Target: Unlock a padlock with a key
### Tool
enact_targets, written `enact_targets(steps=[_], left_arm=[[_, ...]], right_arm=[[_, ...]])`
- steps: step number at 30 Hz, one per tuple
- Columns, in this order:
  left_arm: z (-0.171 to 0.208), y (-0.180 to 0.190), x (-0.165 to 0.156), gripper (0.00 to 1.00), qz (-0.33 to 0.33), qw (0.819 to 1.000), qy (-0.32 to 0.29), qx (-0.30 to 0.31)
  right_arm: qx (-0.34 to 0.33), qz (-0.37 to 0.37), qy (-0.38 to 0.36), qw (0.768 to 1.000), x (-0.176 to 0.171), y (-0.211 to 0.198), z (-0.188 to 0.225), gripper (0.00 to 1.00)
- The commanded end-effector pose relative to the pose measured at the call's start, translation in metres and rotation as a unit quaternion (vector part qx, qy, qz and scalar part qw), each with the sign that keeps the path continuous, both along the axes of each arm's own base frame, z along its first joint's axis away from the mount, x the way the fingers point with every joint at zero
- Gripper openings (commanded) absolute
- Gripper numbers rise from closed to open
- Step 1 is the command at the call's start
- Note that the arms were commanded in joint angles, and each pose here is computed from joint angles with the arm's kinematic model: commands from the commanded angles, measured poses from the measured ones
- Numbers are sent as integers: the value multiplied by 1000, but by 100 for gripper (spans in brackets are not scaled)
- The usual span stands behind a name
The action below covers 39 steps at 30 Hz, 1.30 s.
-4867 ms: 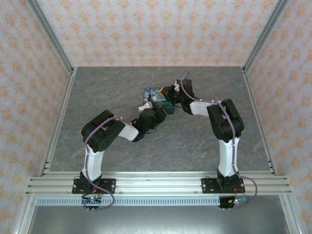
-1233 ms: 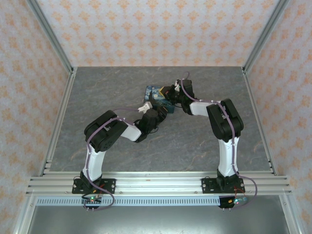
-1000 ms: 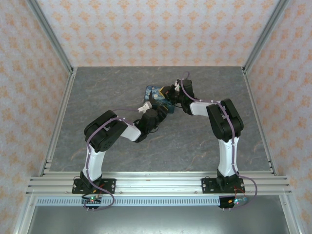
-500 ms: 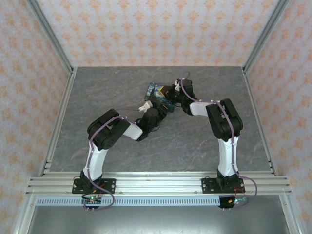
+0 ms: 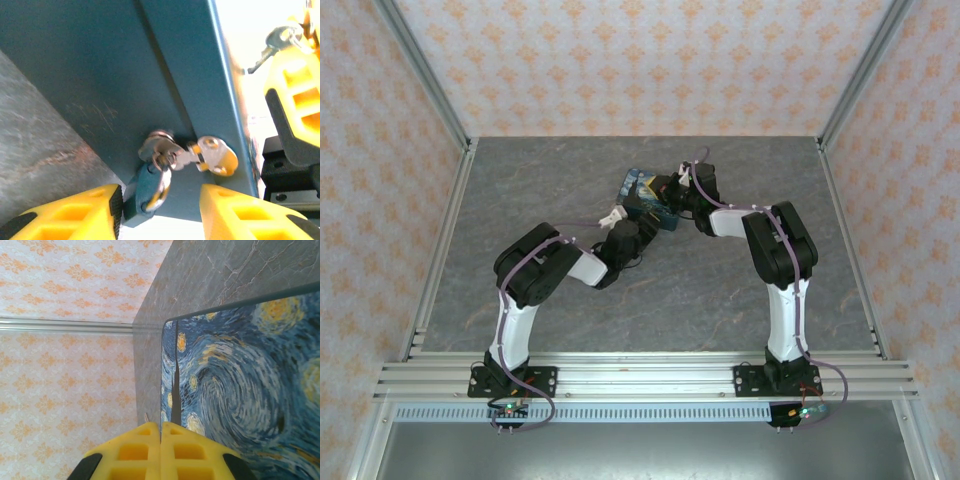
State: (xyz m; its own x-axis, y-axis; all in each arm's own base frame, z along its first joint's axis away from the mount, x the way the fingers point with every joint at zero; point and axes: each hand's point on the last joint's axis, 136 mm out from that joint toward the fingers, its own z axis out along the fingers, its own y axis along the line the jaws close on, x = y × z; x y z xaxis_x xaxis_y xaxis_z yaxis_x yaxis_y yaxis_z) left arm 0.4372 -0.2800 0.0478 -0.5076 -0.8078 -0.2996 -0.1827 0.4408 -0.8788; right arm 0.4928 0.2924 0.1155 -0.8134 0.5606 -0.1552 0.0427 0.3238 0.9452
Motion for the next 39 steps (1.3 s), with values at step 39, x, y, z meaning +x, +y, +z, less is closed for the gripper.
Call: enact_targets(steps=[39], left_arm=[[-56,8,-8,17,-59,981,85,164]], right_arm=[[-64,-4,115,991,-27,-13,-98,0]])
